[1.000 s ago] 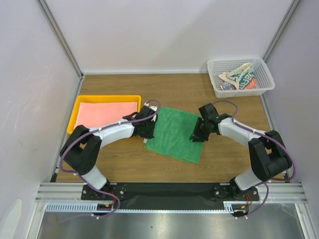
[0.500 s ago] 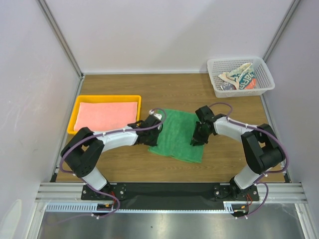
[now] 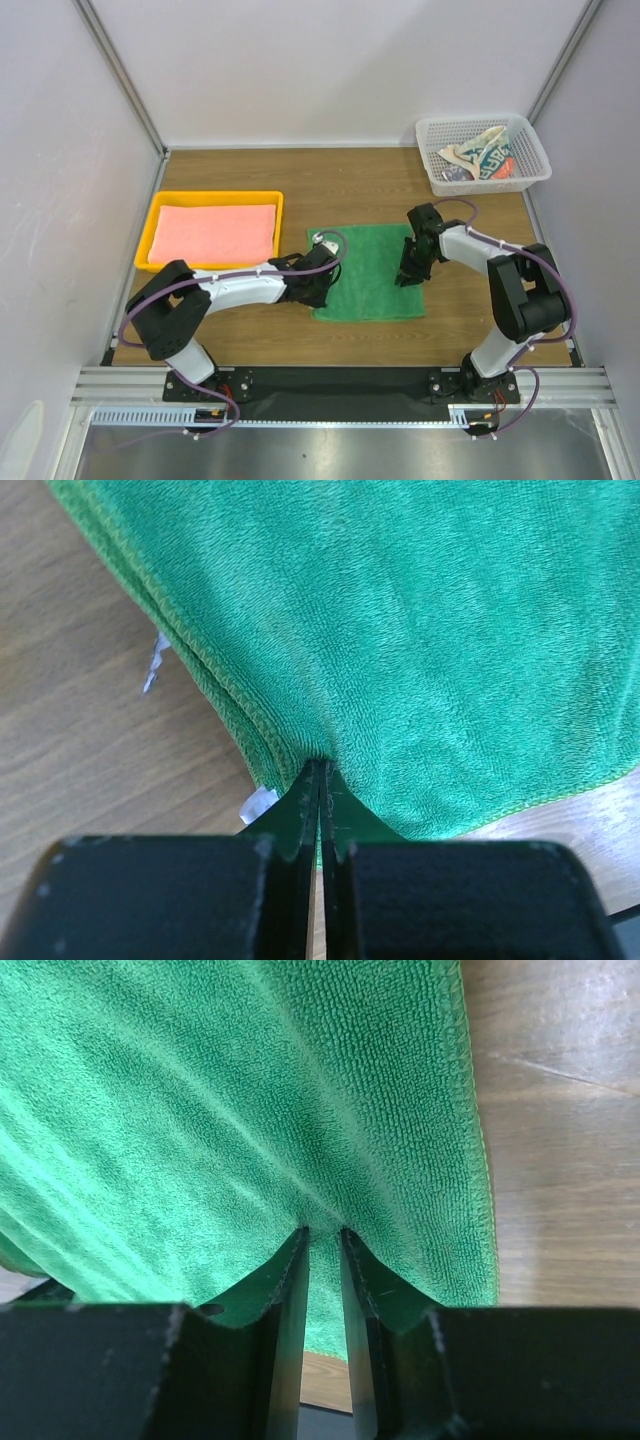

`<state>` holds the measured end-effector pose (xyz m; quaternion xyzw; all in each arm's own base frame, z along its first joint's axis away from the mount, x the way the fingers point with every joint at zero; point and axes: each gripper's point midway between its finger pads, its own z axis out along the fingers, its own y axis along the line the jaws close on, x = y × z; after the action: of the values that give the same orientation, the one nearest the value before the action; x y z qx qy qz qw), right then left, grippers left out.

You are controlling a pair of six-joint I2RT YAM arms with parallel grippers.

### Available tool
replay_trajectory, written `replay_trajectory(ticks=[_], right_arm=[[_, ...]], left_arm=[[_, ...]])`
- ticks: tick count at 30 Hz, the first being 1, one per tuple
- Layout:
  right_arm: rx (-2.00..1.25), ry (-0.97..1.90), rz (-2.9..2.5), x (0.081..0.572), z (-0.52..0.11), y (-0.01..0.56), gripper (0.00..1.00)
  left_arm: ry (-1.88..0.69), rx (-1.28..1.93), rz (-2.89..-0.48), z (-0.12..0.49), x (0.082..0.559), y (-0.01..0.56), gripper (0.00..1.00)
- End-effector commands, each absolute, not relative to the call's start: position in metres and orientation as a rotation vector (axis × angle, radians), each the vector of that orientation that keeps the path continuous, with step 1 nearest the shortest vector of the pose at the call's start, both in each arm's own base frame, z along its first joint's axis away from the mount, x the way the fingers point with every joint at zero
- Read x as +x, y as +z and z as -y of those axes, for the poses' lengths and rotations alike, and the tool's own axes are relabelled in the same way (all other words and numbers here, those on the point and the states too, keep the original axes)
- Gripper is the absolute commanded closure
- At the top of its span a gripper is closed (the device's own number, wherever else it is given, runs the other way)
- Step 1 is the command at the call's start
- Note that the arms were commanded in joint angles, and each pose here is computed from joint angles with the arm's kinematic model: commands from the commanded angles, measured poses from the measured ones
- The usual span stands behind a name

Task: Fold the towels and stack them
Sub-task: Fold the towel

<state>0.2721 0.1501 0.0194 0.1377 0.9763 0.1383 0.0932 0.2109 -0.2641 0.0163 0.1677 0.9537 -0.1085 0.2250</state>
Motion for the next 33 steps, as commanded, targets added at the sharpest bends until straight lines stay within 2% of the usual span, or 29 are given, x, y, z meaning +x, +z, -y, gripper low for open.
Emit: replay_trajectory(ticks=[1, 6, 9, 12, 13, 14, 15, 18, 19, 20, 23, 27, 33], right_arm=[[0.374, 0.322, -2.912, 0.265, -0.133, 0.025, 0.75], [0.370, 0.467, -2.874, 0.257, -0.142, 0.051, 0.74], [0.341, 0.539, -2.786, 0.266, -0.148, 0.086, 0.63], [0.335, 0.542, -2.728, 0.271, -0.146, 0.110, 0.54], [0.346, 0.538, -2.728, 0.271, -0.144, 0.112, 0.51], [0.374, 0.525, -2.750, 0.265, -0.140, 0.111, 0.50], [0.393, 0.522, -2.756, 0.261, -0.137, 0.110, 0.49], [0.452, 0.512, -2.802, 0.239, -0.131, 0.095, 0.39], [0.472, 0.540, -2.782, 0.234, -0.131, 0.097, 0.32], [0.525, 0.541, -2.812, 0.221, -0.127, 0.084, 0.29], [0.608, 0.596, -2.787, 0.209, -0.124, 0.079, 0.28], [0.756, 0.609, -2.765, 0.187, -0.119, 0.063, 0.28], [0.831, 0.665, -2.651, 0.182, -0.117, 0.063, 0.30]], left_arm=[[-0.173, 0.450, -2.703, 0.241, 0.198, 0.012, 1.00], [-0.265, 0.459, -2.677, 0.251, 0.198, 0.032, 0.98], [-0.304, 0.444, -2.625, 0.259, 0.206, 0.059, 0.92], [-0.315, 0.415, -2.592, 0.263, 0.213, 0.081, 0.78], [-0.308, 0.400, -2.586, 0.262, 0.215, 0.085, 0.64], [-0.302, 0.363, -2.599, 0.260, 0.214, 0.088, 0.58], [-0.300, 0.341, -2.606, 0.258, 0.213, 0.090, 0.56], [-0.332, 0.266, -2.640, 0.252, 0.203, 0.088, 0.47], [-0.361, 0.246, -2.638, 0.253, 0.200, 0.088, 0.44], [-0.373, 0.203, -2.669, 0.249, 0.192, 0.079, 0.42], [-0.424, 0.080, -2.680, 0.245, 0.183, 0.072, 0.39], [-0.553, -0.103, -2.669, 0.247, 0.172, 0.067, 0.39], [-0.670, -0.366, -2.588, 0.245, 0.166, 0.064, 0.42]])
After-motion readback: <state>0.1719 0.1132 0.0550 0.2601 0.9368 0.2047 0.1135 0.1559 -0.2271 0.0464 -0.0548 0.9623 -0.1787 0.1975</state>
